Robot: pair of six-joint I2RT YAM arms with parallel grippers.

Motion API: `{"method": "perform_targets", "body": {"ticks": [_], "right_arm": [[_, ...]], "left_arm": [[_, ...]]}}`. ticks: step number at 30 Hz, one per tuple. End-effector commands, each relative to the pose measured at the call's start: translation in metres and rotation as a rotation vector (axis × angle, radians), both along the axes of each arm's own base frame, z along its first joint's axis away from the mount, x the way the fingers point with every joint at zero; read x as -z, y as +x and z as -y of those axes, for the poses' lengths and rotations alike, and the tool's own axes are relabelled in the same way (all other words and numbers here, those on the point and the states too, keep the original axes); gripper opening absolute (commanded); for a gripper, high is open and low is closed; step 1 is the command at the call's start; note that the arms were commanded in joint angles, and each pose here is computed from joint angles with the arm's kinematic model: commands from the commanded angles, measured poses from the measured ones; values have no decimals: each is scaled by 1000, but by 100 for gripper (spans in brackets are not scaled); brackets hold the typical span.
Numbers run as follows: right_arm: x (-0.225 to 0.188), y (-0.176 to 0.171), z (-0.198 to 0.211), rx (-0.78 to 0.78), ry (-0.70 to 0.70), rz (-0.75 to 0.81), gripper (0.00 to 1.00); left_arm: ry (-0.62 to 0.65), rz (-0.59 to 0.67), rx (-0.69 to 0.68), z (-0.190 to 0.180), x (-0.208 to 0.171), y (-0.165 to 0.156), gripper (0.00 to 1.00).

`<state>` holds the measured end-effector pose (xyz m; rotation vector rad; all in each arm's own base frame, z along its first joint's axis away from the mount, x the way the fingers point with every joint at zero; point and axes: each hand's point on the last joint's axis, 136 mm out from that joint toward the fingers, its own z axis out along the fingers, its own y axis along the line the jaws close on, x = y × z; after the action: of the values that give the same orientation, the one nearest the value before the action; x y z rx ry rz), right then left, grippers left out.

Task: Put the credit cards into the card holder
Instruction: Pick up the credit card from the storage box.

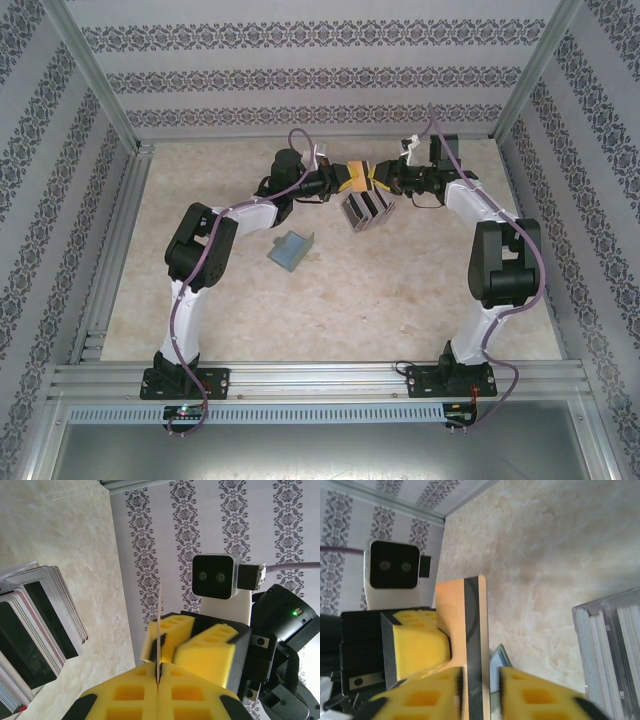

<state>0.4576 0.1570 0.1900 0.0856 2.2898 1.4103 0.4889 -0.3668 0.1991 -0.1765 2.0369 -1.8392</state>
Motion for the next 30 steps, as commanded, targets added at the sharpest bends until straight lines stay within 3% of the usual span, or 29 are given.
{"method": "perform_targets", "body": {"ticks": [1,8,10,13,16,21,25,30], "right_arm": [[-5,-4,-4,-33,30,13,34],[-8,-5,-17,-90,84,-3,31],[-10,-6,-22,-110,95,-2,22],[-11,-6,-21,-106,91,4,0],[-11,-10,-16,-80,60,9,0],[-13,-30,-21,-47,-23,0,0],[-12,-55,-57,-64,-169,17,0],[2,-75,-109,-56,-316,53,0]], "left_arm": [[-30,70,29,6,-19,-7,0],[-29,72,54,8,-23,-10,0],[-31,71,60,9,-23,-10,0],[-19,63,68,9,-19,-12,0],[29,47,57,-1,-9,-13,29],[238,43,-13,-47,16,-24,43],[478,17,-77,-91,39,-41,43],[588,-77,-206,-153,72,-50,43]]}}
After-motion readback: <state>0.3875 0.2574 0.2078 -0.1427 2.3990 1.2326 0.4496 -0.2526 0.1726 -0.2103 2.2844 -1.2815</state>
